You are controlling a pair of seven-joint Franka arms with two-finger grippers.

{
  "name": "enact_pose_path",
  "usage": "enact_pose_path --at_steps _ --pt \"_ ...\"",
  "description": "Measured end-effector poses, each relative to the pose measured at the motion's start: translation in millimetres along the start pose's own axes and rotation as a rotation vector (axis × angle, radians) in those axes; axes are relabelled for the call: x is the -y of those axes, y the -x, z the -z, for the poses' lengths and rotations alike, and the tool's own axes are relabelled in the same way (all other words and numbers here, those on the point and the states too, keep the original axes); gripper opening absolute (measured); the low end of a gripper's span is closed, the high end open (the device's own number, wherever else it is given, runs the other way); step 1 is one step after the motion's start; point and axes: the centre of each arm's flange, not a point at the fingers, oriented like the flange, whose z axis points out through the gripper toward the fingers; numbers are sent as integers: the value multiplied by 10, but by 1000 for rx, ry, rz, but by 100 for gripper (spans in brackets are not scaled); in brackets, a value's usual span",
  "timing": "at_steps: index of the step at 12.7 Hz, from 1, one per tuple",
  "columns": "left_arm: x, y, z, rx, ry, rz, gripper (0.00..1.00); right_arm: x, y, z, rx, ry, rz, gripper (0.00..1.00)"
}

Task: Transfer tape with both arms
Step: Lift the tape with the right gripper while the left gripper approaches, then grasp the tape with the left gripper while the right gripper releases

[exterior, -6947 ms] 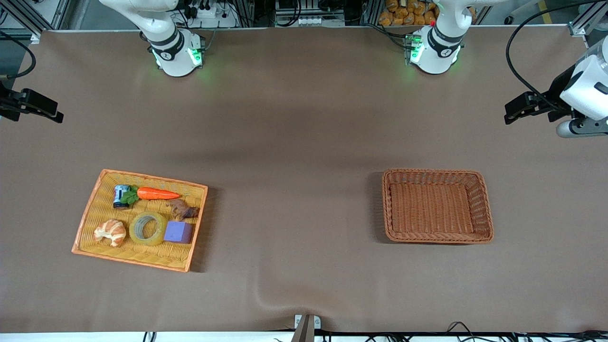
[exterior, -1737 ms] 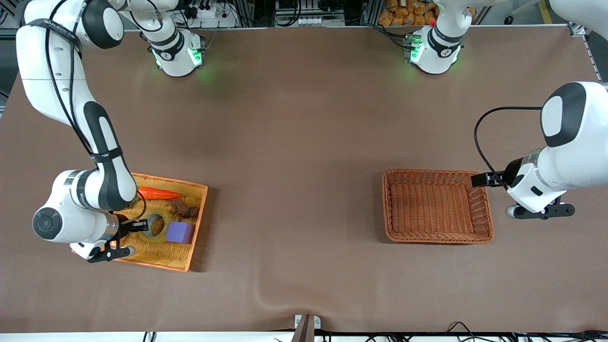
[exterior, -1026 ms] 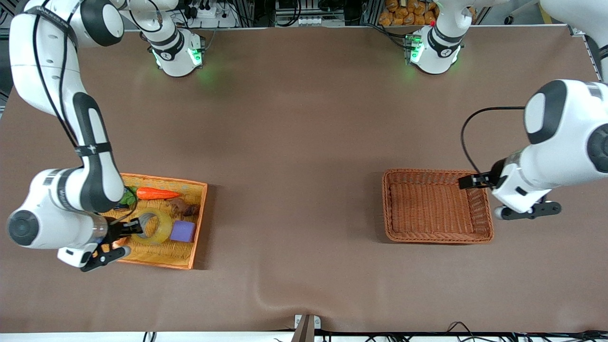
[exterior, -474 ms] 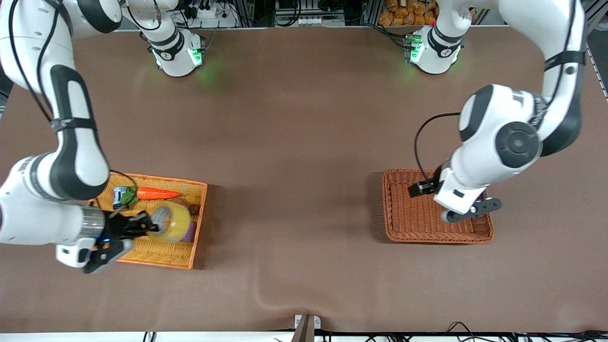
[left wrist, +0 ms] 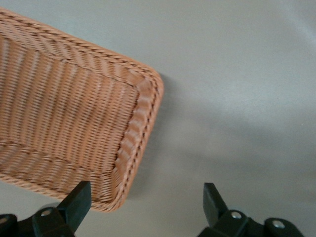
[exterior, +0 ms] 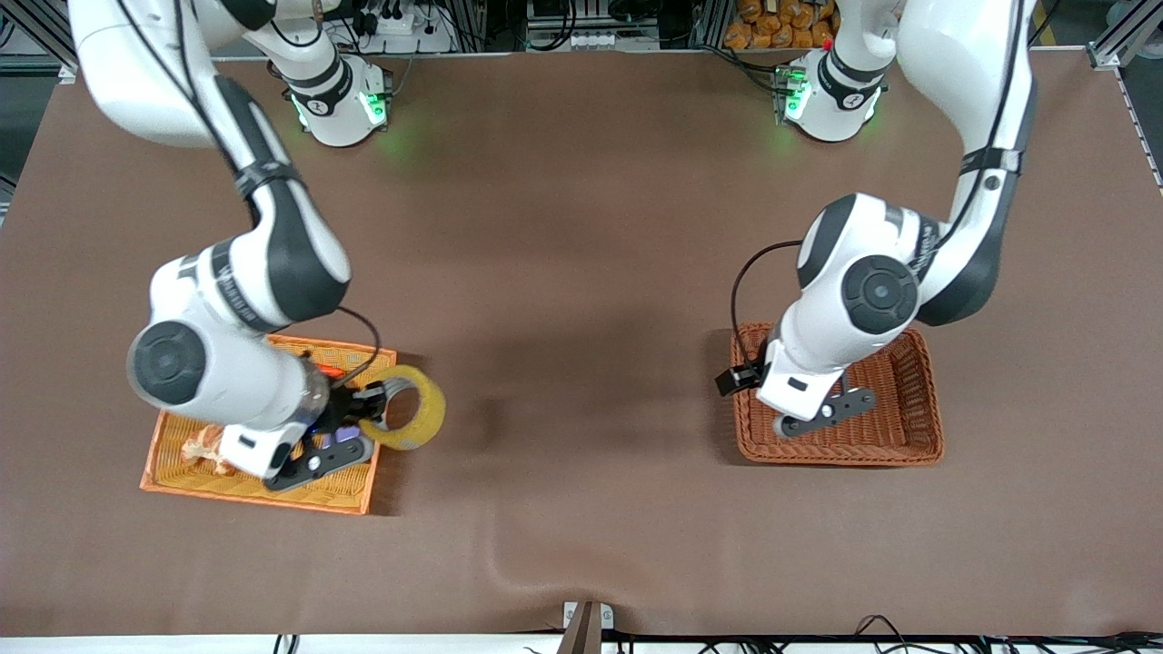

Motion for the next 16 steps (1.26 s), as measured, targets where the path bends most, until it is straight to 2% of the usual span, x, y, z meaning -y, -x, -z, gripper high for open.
enact_pose_path --at_steps 1,3,4,7,9,11,14,16 --pt "-27 1 -102 4 -1 -3 100 223 44 -37 31 11 -11 22" --pt "-31 -13 -258 16 -9 -2 100 667 102 -172 57 28 -54 22" --pt "-29 -19 -306 20 -12 -1 100 846 118 -261 55 36 -120 22" --pt "-92 2 -365 11 -1 -9 100 1375 93 -733 -13 24 -350 22" --pt "-169 54 -370 6 10 -19 100 1689 91 -1174 -23 11 -465 22" --pt "-249 76 -356 -3 51 -14 100 1945 115 -1522 -23 7 -537 22" --pt "-349 118 -353 6 109 5 100 2055 109 -1782 -33 -6 -569 22" --pt "-431 195 -414 22 117 11 100 2141 97 -1865 -58 -24 -589 39"
